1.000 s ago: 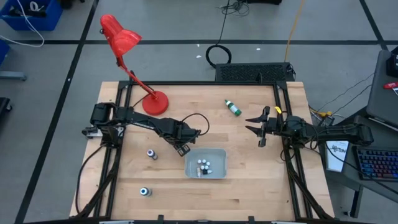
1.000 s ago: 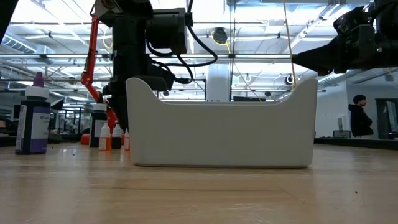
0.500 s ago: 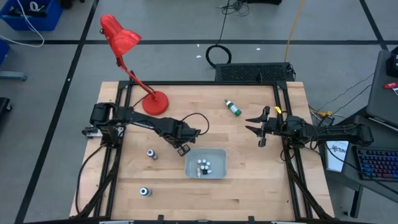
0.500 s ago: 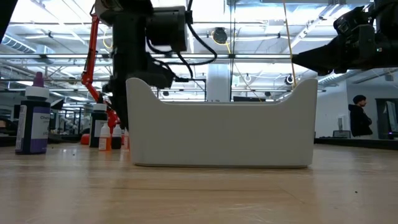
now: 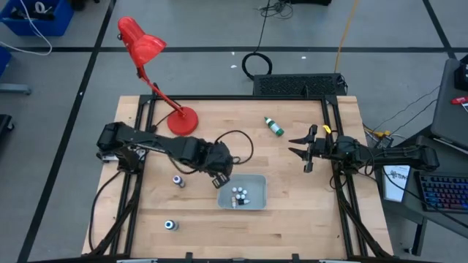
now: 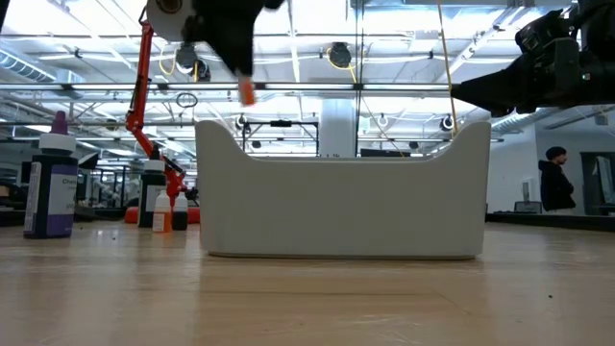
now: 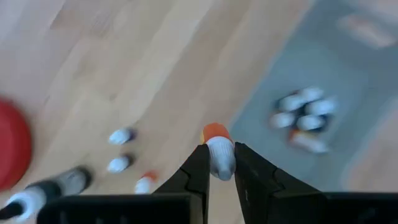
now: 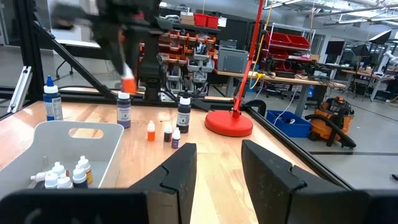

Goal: Pick & Place food coloring
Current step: Put the small orange food coloring bottle into the gray bin

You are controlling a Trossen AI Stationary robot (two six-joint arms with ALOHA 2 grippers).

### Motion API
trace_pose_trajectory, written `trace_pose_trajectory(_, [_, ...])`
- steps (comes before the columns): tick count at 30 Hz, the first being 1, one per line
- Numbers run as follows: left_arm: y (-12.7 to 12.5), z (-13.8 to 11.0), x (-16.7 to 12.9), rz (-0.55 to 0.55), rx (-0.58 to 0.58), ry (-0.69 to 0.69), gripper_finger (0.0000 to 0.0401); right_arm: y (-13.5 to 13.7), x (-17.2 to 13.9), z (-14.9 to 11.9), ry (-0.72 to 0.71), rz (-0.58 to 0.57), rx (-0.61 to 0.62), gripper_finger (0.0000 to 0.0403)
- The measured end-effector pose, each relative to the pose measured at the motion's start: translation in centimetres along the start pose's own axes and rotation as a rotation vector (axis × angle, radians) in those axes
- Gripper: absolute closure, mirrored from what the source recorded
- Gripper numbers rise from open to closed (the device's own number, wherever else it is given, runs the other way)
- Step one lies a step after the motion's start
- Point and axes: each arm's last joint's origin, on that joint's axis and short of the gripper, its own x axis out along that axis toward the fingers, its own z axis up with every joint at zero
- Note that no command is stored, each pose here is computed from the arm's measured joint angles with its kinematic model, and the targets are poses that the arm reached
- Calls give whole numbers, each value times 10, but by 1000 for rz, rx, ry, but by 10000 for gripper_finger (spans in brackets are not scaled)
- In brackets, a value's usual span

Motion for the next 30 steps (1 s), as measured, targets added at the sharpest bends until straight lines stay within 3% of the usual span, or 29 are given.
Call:
trace_pose_trajectory(5, [-20, -4, -7, -98, 57, -62, 347, 0, 0, 0, 0, 0, 0, 287])
trace_pose_trajectory(9, [-30, -8, 4, -106, 78, -35, 347, 0, 0, 0, 0, 0, 0, 287])
trace_pose_trajectory(18, [-54, -5, 57, -169, 166, 108, 347, 0, 0, 0, 0, 0, 0, 287])
trace_pose_trajectory(30, [-54, -3, 115, -109, 164, 248, 347, 0, 0, 0, -1, 0, 0, 287])
